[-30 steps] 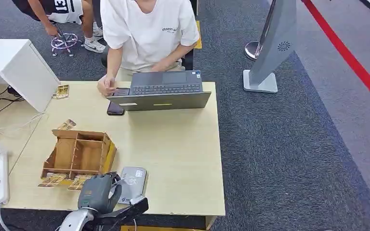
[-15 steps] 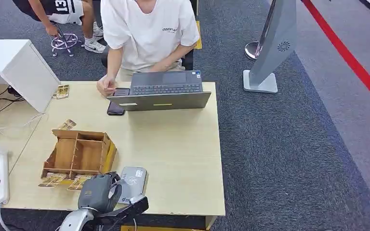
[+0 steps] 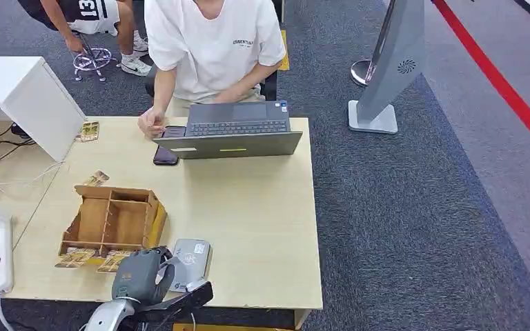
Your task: Pass the card to the sensor for recognition and then transmit it.
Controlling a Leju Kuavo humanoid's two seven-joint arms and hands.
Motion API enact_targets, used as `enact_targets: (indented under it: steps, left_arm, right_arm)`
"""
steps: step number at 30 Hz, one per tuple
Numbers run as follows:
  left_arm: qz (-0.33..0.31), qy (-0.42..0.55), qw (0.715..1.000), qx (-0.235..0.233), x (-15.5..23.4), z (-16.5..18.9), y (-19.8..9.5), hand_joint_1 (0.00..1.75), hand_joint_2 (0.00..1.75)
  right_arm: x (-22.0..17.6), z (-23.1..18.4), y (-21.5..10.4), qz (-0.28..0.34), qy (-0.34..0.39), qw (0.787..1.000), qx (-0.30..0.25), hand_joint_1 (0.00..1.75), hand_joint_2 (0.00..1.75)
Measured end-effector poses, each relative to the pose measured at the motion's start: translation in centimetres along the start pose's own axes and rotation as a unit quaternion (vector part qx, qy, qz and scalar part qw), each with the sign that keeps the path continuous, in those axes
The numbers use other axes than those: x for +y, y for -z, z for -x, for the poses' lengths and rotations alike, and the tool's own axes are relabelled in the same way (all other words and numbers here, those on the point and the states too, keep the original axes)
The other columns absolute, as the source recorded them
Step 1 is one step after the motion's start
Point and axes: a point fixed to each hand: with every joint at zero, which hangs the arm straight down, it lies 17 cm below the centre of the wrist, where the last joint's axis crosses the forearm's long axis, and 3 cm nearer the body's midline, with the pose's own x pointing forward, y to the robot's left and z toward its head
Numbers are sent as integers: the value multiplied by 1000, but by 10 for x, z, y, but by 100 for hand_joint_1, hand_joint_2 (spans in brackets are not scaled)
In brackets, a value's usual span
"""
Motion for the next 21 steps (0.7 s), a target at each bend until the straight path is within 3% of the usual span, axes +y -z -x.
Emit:
enact_targets:
  steps: [7, 9, 12, 14, 16, 21]
  left_arm:
    - [-4, 0, 1000, 1, 2, 0, 1, 175, 175]
    - [-62, 13, 998, 25, 47, 11, 13, 175, 175]
    - [-172, 45, 984, 2, 211, -7, 53, 175, 175]
    - [-231, 59, 971, -7, 280, -15, 49, 175, 175]
    - [-275, 67, 959, -13, 309, -19, 40, 175, 175]
    - [-304, 82, 949, -16, 323, -20, 31, 175, 175]
  right_arm:
    - [0, 0, 0, 0, 0, 1000, 0, 0, 175]
    - [-1, 1, 0, 0, -9, 1000, -2, 0, 175]
    - [-9, 6, 5, 8, -25, 1000, -7, 0, 175]
    - [-14, 11, 8, 12, -20, 1000, -3, 0, 175]
    - [-15, 19, 9, 13, -13, 1000, 6, 0, 175]
    - [-14, 27, 10, 12, -1, 1000, 15, 0, 175]
